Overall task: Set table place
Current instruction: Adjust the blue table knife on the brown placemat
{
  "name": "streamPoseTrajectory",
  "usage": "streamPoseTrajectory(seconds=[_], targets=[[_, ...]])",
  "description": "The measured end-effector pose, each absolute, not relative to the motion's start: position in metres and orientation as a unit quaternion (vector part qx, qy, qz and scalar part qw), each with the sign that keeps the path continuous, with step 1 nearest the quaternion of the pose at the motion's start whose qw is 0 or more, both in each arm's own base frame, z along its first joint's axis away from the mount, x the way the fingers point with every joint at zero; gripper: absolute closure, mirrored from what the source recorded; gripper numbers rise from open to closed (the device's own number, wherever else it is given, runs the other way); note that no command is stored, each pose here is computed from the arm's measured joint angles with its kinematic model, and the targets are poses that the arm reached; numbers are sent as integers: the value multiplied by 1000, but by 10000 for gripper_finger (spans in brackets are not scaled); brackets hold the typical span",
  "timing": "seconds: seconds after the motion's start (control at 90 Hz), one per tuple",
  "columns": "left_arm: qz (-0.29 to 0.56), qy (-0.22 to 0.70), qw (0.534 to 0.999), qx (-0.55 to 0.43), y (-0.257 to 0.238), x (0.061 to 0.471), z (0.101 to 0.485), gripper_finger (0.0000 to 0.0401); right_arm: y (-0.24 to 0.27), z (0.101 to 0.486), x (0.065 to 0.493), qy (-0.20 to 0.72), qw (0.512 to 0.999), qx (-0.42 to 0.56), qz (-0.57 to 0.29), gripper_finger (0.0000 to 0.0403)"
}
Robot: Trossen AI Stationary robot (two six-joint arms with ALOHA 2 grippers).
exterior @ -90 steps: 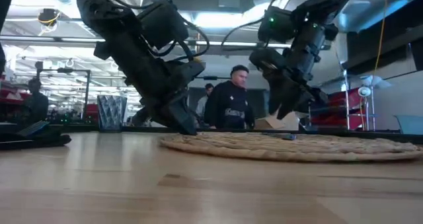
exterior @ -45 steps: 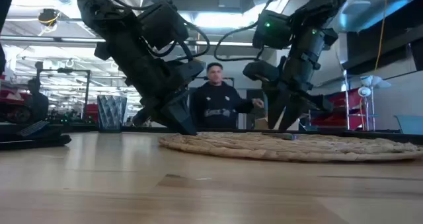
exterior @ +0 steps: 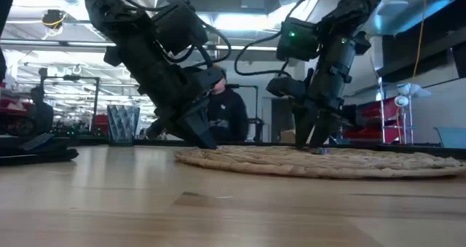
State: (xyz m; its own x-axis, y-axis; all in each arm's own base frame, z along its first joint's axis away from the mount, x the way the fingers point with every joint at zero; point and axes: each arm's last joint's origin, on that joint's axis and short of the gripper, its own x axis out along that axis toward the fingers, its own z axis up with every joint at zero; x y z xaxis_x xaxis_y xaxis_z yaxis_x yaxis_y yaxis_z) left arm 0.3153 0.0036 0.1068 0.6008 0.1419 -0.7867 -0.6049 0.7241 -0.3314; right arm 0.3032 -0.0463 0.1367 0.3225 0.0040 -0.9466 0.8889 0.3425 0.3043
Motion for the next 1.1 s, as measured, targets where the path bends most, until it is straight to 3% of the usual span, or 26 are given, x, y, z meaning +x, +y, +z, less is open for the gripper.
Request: streamPoseTrajectory(seconds=[1.1], targets=[[226, 384, 843, -302, 4, 316, 107, 401, -43, 152, 279, 544, 648, 414, -337, 308]])
